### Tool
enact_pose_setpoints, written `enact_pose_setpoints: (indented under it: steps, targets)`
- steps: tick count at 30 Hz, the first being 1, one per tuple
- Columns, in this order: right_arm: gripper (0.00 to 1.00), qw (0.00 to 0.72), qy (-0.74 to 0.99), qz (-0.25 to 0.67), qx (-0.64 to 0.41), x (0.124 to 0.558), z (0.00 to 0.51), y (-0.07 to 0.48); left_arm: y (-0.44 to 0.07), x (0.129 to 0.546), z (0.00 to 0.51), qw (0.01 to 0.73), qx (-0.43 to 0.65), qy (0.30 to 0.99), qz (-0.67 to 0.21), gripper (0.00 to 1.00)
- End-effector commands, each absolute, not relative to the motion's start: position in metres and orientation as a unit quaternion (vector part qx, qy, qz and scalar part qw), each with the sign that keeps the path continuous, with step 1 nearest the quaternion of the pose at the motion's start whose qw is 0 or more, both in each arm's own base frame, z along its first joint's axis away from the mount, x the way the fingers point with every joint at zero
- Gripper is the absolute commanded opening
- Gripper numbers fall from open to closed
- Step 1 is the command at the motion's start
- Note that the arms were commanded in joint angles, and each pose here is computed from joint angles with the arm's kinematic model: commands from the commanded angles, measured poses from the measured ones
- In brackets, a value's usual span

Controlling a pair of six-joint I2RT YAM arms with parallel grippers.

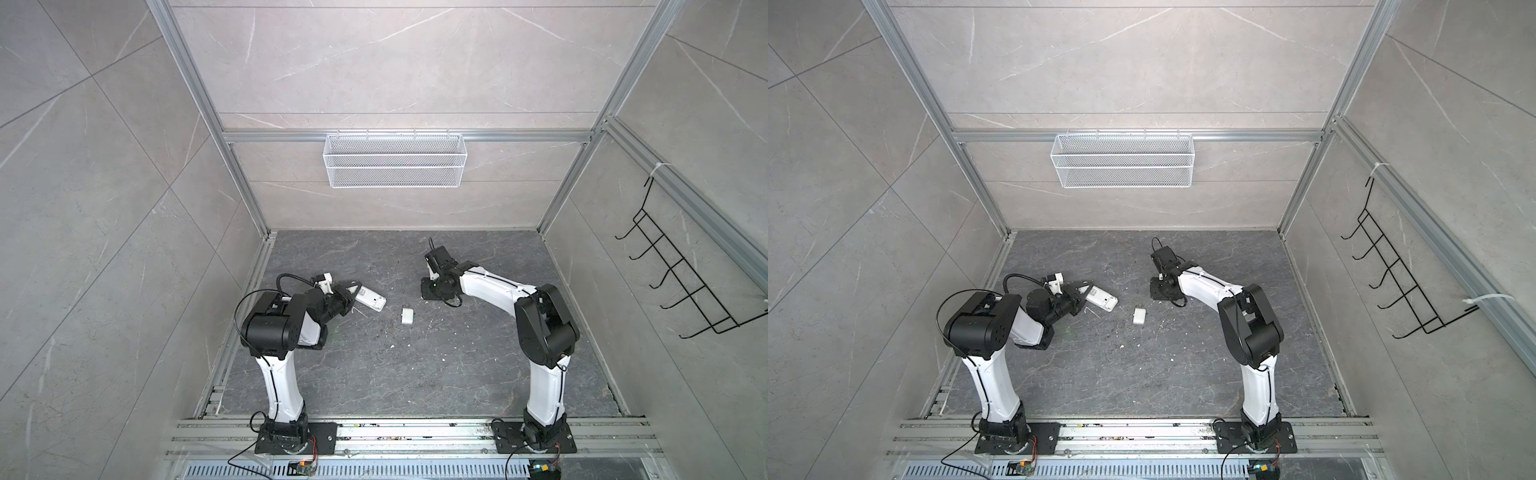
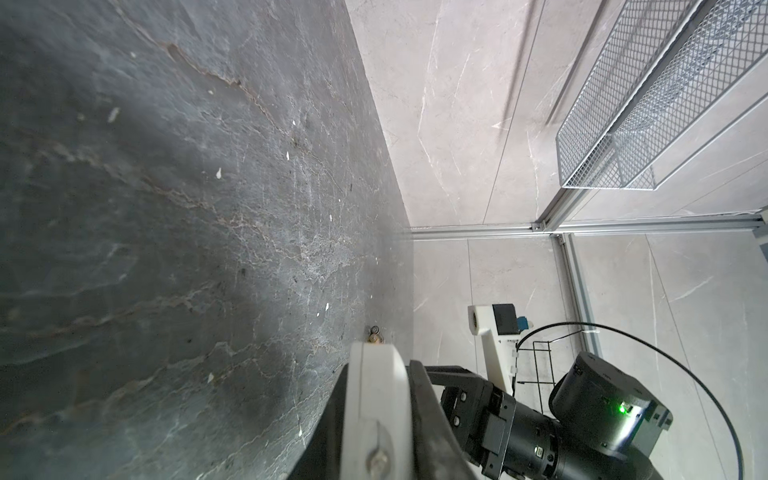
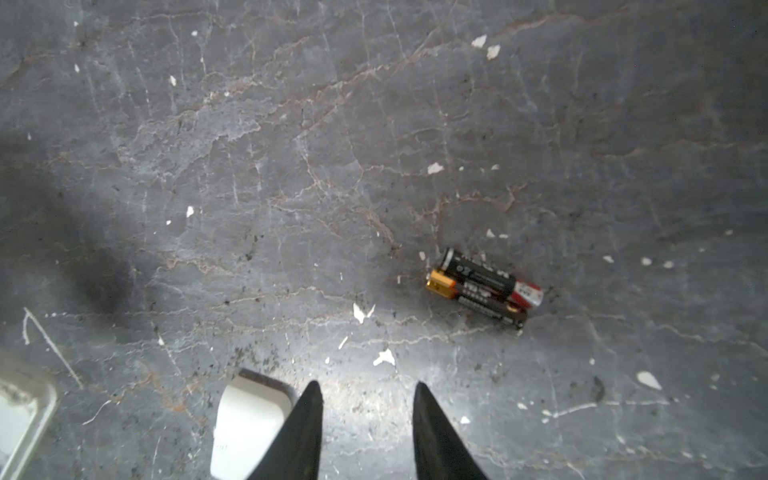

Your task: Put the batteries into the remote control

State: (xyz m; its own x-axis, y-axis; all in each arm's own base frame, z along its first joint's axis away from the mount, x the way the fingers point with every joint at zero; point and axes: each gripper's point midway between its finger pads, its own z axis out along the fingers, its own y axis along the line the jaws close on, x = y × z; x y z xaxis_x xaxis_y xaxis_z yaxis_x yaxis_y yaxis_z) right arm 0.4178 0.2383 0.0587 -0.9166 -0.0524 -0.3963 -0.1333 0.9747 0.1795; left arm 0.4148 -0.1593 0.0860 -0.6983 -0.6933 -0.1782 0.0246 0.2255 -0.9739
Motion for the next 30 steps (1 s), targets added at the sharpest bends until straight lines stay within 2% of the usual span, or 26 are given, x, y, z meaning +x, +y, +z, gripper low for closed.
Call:
enact_pose_setpoints:
  steps: [1,7,30]
  targets:
    - [0.35,0.182,0.979,0.046,-0.084,0.421,0.054,0.224,-0.166,0.415,0.105,0.341,-0.179,0.709,-0.590,0.05]
    - [0.35,0.169,0.981,0.022,-0.093,0.427,0.046,0.215,-0.168,0.414,0.103,0.339,-0.176,0.711,-0.590,0.05]
    - [0.40,0.135,0.985,0.023,-0.101,0.437,0.030,0.210,-0.171,0.416,0.104,0.333,-0.170,0.711,-0.596,0.03]
